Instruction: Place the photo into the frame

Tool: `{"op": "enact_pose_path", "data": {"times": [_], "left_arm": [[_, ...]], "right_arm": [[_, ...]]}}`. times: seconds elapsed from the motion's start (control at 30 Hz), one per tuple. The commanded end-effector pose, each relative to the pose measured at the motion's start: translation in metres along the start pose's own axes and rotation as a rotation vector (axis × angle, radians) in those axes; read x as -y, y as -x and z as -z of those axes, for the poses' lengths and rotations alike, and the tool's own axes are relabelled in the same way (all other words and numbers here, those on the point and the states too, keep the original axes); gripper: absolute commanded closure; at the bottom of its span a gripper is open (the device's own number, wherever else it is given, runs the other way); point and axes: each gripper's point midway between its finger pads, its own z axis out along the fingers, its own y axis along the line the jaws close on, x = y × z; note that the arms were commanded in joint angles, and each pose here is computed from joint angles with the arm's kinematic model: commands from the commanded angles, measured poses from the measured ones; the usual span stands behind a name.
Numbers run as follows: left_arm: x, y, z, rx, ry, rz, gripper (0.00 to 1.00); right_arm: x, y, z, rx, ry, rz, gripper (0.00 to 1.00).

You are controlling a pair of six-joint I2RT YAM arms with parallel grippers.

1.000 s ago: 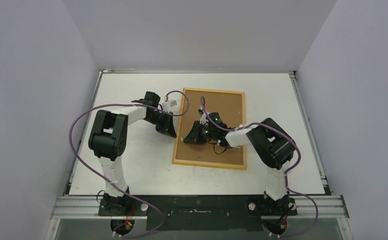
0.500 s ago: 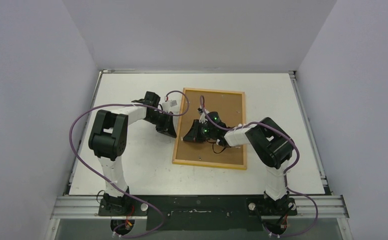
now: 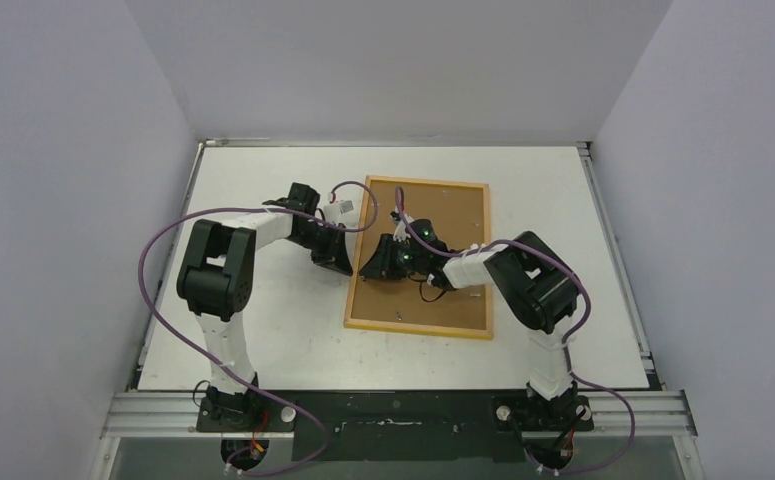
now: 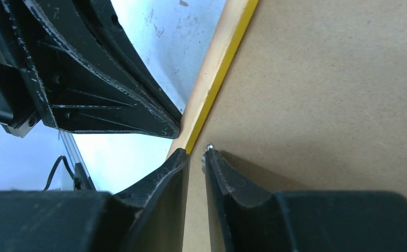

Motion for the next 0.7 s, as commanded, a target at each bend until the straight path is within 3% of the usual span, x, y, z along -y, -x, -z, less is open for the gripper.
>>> {"op": "enact_pose_path", "data": {"times": [0.0, 0.67], "left_arm": [[0.005, 0.015, 0.002, 0.031, -0.021, -0.044, 0.97], [0.007, 0.015, 0.001, 0.032, -0.028, -0.04, 0.98]], "right_arm": [[0.005, -0.011, -0.003, -0.012, -0.009, 0.008, 0.77], [0.004, -0.029, 0.003, -0.02, -0.045, -0.038, 0.8]]}}
